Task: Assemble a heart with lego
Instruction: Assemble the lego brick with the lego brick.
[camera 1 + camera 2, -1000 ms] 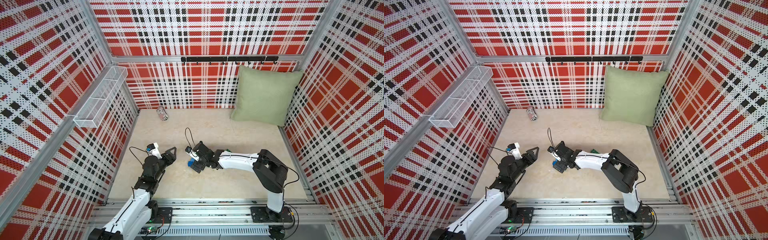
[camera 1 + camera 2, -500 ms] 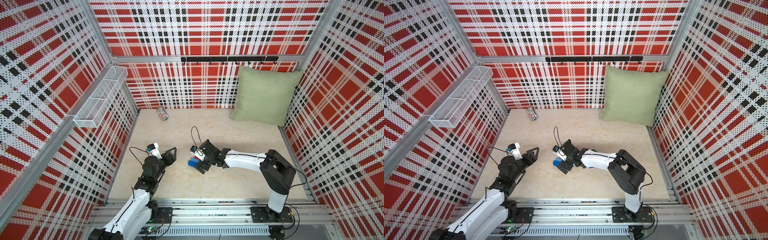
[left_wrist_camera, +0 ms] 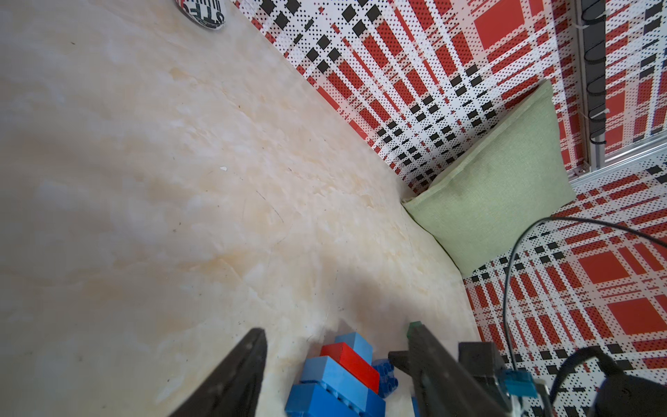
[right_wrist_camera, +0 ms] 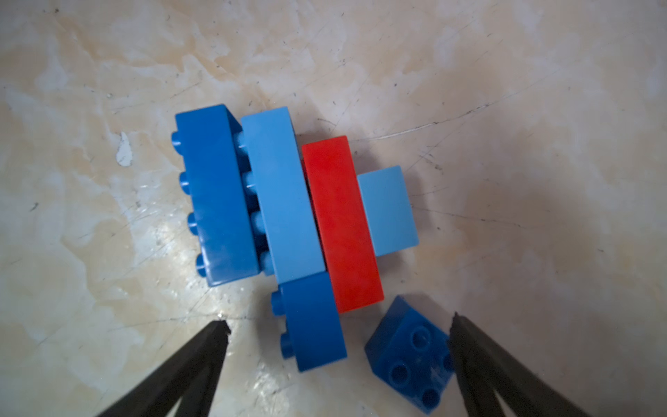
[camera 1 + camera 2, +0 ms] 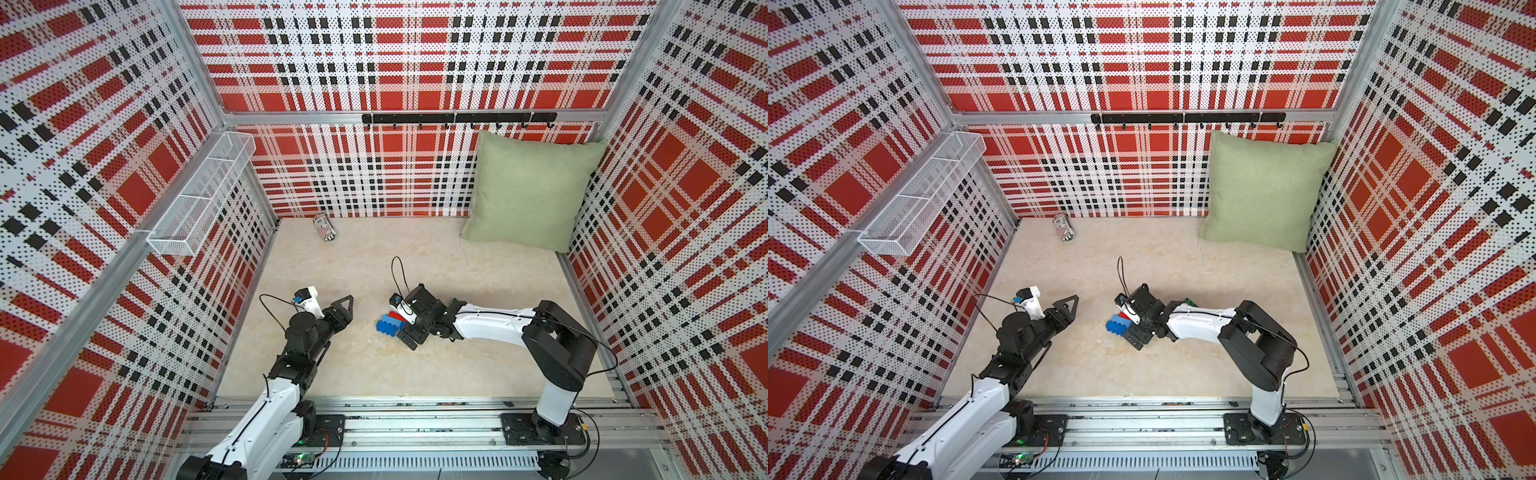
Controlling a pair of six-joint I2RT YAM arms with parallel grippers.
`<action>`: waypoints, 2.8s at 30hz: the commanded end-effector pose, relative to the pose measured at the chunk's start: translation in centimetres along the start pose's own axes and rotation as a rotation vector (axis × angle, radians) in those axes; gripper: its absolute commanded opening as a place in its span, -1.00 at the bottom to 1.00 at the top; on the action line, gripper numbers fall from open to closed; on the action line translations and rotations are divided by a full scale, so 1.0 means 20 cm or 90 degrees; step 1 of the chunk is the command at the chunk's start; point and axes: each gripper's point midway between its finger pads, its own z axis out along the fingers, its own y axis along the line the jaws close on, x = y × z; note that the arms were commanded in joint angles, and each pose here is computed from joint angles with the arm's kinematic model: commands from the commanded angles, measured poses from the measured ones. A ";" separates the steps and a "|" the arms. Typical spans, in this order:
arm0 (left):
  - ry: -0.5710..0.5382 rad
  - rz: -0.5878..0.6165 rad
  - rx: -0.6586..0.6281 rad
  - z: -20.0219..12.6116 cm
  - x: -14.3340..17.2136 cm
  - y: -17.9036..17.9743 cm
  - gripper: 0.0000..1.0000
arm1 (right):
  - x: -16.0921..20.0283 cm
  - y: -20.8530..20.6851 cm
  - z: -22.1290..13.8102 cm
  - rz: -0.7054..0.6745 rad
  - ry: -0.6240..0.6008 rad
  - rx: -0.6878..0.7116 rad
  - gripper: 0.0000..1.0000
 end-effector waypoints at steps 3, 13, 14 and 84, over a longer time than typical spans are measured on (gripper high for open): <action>-0.008 0.009 0.006 0.00 -0.02 0.00 0.35 | -0.09 -0.03 0.04 0.006 -0.024 0.015 0.99; -0.006 0.009 0.011 0.00 -0.02 -0.02 0.34 | -0.10 -0.02 0.06 -0.004 -0.018 0.013 0.99; -0.006 0.010 0.013 0.00 -0.02 -0.02 0.35 | -0.10 -0.01 0.05 -0.006 -0.018 0.008 0.99; -0.009 0.010 0.009 0.00 -0.03 -0.01 0.34 | -0.19 0.13 0.20 -0.021 0.055 -0.052 0.99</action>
